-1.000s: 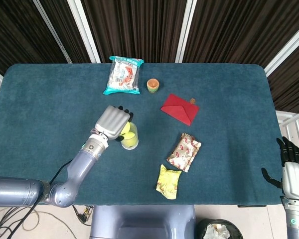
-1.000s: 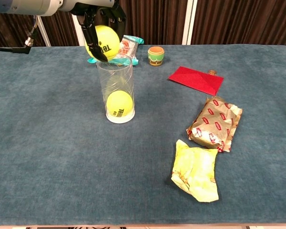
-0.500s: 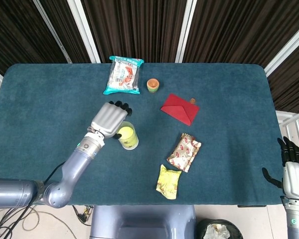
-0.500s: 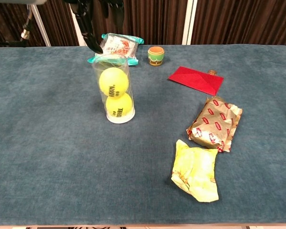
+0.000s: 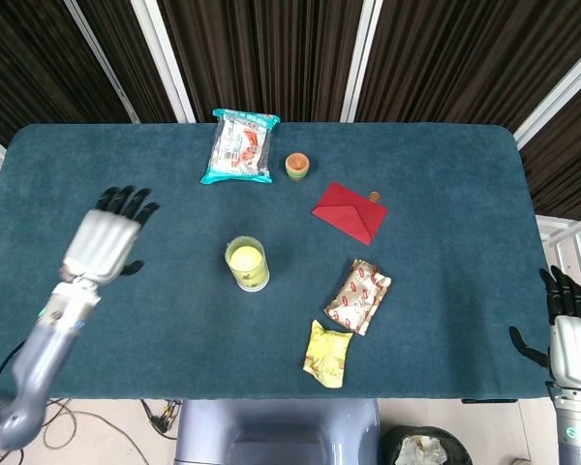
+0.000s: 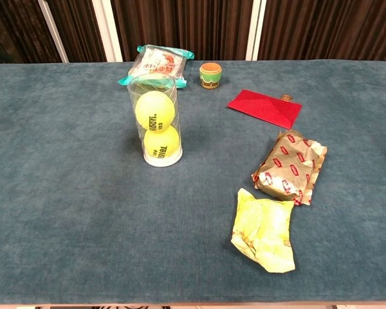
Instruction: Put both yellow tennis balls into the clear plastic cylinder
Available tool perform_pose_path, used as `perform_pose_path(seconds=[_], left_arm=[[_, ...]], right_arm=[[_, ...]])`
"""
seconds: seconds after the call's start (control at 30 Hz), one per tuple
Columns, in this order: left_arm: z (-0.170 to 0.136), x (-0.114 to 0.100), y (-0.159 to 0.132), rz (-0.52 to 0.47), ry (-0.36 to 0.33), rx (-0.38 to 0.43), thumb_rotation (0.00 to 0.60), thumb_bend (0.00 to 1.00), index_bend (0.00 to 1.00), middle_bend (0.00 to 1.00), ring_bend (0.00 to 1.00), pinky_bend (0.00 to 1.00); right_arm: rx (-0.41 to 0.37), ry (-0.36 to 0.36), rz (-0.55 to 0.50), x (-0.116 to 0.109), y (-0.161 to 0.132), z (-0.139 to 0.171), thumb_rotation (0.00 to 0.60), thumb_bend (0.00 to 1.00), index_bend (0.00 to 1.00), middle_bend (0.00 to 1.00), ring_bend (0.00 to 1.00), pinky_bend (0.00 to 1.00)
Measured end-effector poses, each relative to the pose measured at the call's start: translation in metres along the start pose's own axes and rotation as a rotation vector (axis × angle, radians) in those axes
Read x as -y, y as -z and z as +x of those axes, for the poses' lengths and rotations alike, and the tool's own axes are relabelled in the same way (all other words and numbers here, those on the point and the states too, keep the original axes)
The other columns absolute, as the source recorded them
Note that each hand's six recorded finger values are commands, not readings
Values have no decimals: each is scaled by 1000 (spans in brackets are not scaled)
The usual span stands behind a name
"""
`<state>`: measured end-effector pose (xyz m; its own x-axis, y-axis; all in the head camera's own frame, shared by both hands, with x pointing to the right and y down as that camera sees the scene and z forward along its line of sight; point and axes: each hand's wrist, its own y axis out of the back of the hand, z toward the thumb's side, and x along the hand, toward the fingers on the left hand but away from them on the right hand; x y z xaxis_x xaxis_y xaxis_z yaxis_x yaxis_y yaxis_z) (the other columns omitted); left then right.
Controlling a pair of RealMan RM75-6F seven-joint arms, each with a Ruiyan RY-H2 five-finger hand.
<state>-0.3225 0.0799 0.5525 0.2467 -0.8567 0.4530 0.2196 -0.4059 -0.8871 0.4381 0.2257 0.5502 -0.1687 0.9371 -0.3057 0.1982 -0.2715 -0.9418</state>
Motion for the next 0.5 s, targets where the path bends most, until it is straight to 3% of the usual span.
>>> perform_pose_path(seconds=[0.27,0.5], left_arm=[[-73,49,52,-66,-11,-29,600,45,173,17,0,67],[-105,72,74,-126,-9,-52,600,45,156,4,0,61]], right_arm=[[-43,4,1,1,-7,2,600,335,0,0,42,87],[-51,9,-7,0,-7,2,600,336,0,0,42,87]])
